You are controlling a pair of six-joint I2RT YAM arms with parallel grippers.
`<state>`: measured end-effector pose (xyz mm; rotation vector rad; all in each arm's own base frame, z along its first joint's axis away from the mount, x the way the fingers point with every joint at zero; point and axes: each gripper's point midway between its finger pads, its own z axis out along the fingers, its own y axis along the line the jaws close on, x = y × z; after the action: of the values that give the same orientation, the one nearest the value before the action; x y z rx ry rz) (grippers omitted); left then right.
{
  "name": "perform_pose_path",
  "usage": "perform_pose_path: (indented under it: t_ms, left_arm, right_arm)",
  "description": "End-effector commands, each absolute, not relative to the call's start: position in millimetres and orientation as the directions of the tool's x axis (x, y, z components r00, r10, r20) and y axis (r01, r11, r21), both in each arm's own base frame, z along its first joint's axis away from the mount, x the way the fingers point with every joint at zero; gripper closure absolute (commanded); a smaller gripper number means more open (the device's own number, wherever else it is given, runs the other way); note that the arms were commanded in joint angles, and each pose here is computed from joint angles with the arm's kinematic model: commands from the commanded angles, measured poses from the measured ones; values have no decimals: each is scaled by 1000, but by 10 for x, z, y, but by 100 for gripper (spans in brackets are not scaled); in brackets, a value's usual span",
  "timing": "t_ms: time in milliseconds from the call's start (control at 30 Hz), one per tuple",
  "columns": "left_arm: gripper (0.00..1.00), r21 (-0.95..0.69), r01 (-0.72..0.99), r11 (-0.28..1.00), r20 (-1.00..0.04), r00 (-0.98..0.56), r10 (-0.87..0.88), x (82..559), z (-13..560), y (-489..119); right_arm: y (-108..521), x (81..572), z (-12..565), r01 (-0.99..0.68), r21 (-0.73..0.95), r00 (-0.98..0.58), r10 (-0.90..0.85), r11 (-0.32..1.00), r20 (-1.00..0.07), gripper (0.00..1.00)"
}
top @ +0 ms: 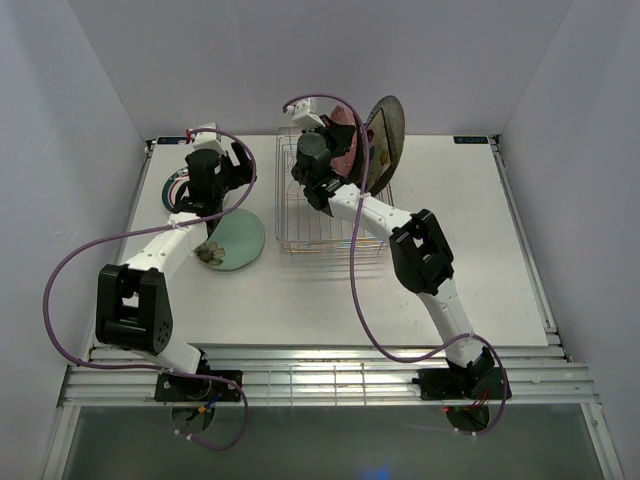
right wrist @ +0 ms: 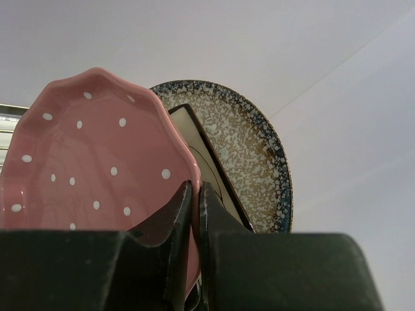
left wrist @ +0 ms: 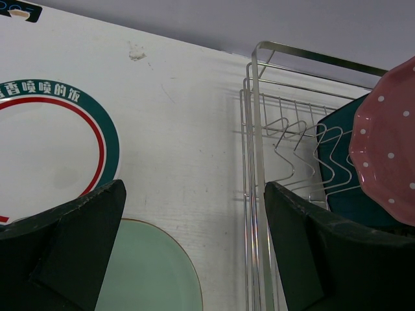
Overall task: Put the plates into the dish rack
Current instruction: Insert the plate into the dish rack.
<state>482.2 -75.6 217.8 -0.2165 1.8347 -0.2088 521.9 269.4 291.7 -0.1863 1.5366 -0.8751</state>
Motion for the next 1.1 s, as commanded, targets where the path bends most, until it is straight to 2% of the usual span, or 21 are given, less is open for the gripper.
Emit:
perform_pose_path:
  t_ms: [0,533,1067]
  left_arm:
    - [2,-259,-24,966,-935,-244,-257,4799,2291,-759]
    - [2,-260,-22,965,-936,-242,-257,4802,2302,-762]
    - [2,-260,-22,965,-936,-240,-258,4792,2308,-760]
  right_arm:
    - [2669,5227,3453,443,-437,-49,-465,783,-884,92]
    - [2736,5345,3281,434,-479,-71,-501,763,-863,92]
    - [2686,5239,3396,485,-505,-90,-534,714,-841,92]
